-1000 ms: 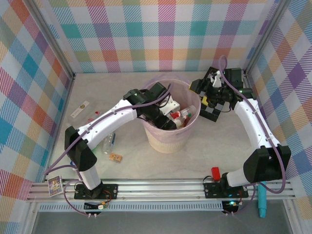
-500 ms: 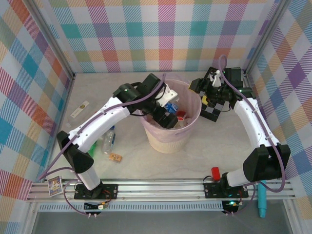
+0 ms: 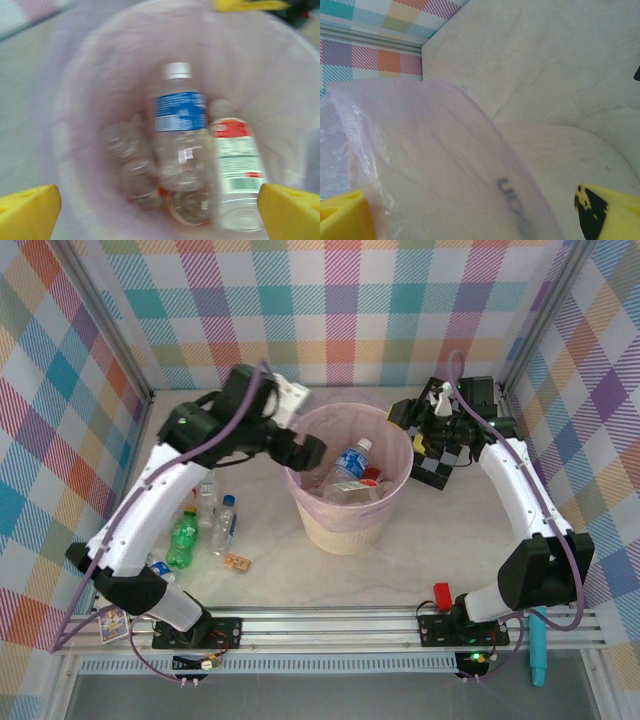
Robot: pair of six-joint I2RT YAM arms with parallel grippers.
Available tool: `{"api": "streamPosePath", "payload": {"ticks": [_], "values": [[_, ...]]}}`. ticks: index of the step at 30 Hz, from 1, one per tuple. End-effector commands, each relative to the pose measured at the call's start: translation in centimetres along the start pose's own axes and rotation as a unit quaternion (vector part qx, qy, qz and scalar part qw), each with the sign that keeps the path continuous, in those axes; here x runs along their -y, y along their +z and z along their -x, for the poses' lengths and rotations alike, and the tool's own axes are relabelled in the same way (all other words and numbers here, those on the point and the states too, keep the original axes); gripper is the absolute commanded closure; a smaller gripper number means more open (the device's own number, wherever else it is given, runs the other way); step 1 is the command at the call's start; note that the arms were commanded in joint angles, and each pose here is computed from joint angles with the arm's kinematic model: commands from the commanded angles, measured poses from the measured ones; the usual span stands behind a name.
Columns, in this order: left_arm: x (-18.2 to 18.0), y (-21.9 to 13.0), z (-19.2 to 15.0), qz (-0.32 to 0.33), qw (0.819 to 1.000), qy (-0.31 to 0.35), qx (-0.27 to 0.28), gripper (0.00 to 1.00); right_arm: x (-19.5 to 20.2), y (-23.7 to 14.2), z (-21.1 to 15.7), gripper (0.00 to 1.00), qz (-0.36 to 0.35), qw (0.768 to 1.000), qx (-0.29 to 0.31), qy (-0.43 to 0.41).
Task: Put the plastic bottles in the bin
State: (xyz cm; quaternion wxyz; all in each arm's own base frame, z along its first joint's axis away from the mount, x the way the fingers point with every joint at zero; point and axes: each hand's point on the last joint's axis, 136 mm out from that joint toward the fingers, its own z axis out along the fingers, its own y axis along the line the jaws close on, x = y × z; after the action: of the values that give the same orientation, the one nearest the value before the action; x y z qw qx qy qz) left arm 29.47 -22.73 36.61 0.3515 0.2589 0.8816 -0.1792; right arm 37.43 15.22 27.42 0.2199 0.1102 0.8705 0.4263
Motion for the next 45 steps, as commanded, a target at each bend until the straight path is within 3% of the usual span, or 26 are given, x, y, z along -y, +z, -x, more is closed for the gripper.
{"api": "streamPosePath", "payload": {"ticks": [1, 6, 12, 17, 23, 37, 45], "values": [[-6.1, -2.2, -1.8, 0.074, 0.992, -0.103, 0.010, 0.00, -1.2, -0.1, 1.1, 0.05, 0.018, 1.000, 0.010, -0.018], [-15.7, -2.6, -6.9, 0.161, 0.958, -0.236, 0.005, 0.00, -1.1, 0.1, 1.1, 0.04, 0.016, 1.000, 0.006, -0.016], [-22.4, 1.3, -13.7, 0.196, 0.923, -0.328, -0.038, 0.01, -1.1, 0.1, 1.0, 0.04, 0.017, 1.000, 0.005, -0.015], [-23.6, 5.4, -18.6, 0.202, 0.908, -0.351, -0.109, 0.03, -0.9, 0.2, 1.1, 0.05, 0.014, 1.000, 0.005, -0.013], [-25.3, 8.5, -22.5, 0.223, 0.884, -0.385, -0.140, 0.04, -0.8, 0.3, 1.1, 0.05, 0.014, 1.000, 0.002, -0.014], [-27.8, 12.7, -25.5, 0.239, 0.873, -0.383, -0.183, 0.15, -0.5, 0.4, 0.8, 0.04, 0.009, 1.000, -0.002, -0.012], [-28.5, 14.1, -25.7, 0.235, 0.874, -0.381, -0.190, 0.29, -0.6, 0.0, 0.6, 0.04, 0.007, 1.000, -0.001, -0.015]]}}
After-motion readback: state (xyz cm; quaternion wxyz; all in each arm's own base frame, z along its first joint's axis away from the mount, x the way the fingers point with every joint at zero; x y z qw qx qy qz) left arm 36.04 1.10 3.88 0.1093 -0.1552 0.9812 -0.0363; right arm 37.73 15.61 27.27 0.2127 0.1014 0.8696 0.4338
